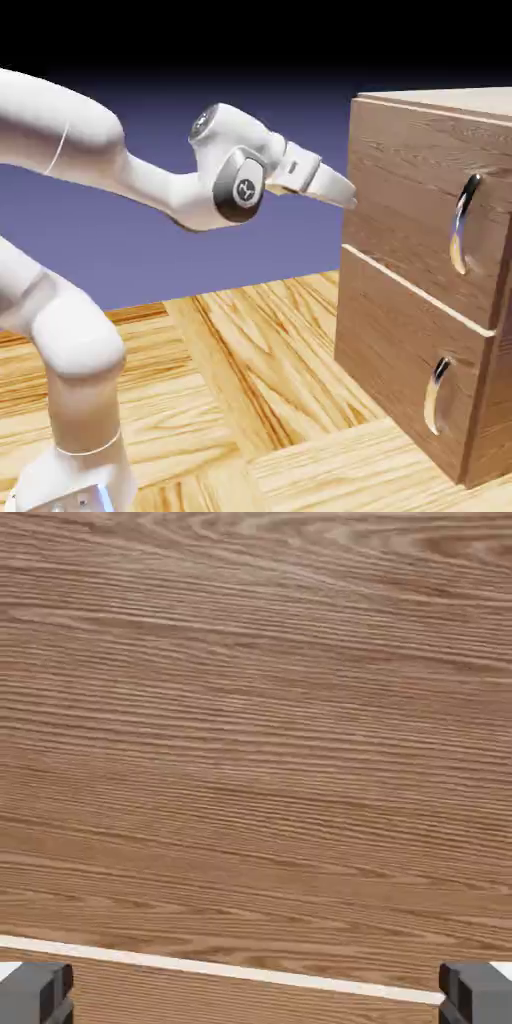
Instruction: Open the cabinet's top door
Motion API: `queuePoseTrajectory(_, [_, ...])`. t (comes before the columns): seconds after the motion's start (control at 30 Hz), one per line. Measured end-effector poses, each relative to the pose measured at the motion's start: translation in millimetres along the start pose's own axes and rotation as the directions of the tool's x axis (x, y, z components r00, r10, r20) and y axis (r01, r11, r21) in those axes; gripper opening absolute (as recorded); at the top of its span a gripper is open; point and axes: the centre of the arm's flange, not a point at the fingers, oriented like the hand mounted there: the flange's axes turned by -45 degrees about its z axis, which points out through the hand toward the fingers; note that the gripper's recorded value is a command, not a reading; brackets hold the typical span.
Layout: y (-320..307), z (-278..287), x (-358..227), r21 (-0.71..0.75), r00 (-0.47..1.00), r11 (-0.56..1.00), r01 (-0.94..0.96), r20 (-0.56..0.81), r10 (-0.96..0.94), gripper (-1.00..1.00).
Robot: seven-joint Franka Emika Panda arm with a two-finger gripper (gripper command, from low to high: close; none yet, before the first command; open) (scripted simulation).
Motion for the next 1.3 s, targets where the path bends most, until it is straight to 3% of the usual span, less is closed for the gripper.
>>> queuePoseTrajectory(0.7, [62.8, -46.3, 29.2, -0.018, 0.953, 1.000, -0.009, -0.302, 0.003, 0.00])
queuePoseTrajectory(1.3, [150.3, -2.6, -12.5, -0.019, 0.891, 0.997, -0.072, -0.451, 0.056, 0.00])
